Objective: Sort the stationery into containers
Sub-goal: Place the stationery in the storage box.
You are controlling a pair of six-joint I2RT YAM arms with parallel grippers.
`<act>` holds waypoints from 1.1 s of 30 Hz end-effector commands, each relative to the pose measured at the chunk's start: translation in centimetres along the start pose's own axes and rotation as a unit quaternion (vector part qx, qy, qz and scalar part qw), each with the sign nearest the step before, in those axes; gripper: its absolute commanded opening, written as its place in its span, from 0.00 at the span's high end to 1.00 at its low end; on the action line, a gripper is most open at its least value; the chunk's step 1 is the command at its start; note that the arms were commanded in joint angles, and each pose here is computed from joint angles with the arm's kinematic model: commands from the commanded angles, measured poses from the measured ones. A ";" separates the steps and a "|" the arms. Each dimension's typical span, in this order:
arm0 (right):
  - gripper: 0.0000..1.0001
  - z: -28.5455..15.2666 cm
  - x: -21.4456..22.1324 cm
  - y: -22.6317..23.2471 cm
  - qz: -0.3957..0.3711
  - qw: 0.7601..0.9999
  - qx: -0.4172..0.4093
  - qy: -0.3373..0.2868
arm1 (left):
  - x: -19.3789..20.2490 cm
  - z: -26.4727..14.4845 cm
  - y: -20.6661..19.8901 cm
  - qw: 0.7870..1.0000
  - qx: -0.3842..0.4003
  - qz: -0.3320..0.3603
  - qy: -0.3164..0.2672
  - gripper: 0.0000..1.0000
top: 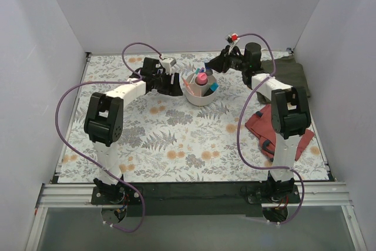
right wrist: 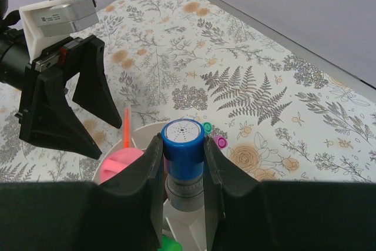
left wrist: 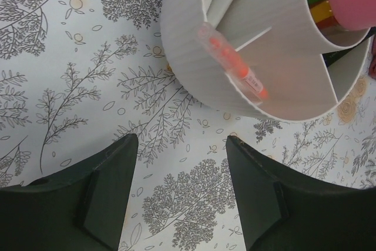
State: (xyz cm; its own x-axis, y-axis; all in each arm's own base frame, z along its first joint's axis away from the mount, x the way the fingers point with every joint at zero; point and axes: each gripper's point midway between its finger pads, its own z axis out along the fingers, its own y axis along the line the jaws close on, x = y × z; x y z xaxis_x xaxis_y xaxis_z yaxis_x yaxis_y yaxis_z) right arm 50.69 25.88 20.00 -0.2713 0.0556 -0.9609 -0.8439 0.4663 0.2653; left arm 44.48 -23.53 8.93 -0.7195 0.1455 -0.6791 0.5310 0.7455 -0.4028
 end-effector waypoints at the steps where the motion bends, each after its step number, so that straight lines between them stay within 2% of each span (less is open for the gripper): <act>1: 0.98 0.0 -0.2 -0.3 -0.017 1.000 -0.002 -0.016 | -1.0 -0.5 -0.7 1.000 -0.005 0.013 -0.009 0.38; 13: 0.91 0.4 3.3 -1.9 0.011 1.000 0.016 0.005 | -1.1 -0.8 -0.8 1.000 -0.009 0.012 -0.012 0.38; 20: 0.61 0.5 2.8 -1.3 0.000 1.000 0.000 0.004 | -0.8 -0.8 -0.8 1.000 -0.012 0.014 -0.010 0.38; 22: 0.48 0.4 2.6 -1.1 -0.002 1.000 0.000 0.003 | -0.8 -0.8 -0.9 1.000 -0.010 0.015 -0.011 0.38; 27: 0.33 -0.2 1.3 -0.7 -0.005 1.000 0.011 -0.005 | -1.2 -0.8 -0.8 1.000 -0.011 0.016 -0.017 0.37; 29: 0.15 -0.6 0.3 -0.5 -0.012 1.000 0.018 -0.010 | -1.4 -0.9 -0.9 1.000 -0.012 0.014 -0.021 0.37; 30: 0.10 -0.8 0.1 -0.4 -0.010 1.000 0.021 -0.007 | -1.8 -1.0 -1.0 0.999 -0.012 0.014 -0.027 0.37; 33: 0.09 -1.7 -2.2 -0.8 -0.025 0.998 0.048 -0.014 | -3.5 -1.6 -1.1 0.998 -0.018 0.020 -0.051 0.36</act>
State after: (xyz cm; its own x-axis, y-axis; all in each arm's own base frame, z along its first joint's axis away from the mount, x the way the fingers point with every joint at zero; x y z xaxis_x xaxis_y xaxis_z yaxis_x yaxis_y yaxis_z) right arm 50.64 25.31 15.35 -0.3589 0.0377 -0.9326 -0.7979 0.5060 0.3275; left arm 44.58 -23.79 8.79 -0.7182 0.1436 -0.6809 0.5200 0.7610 -0.3880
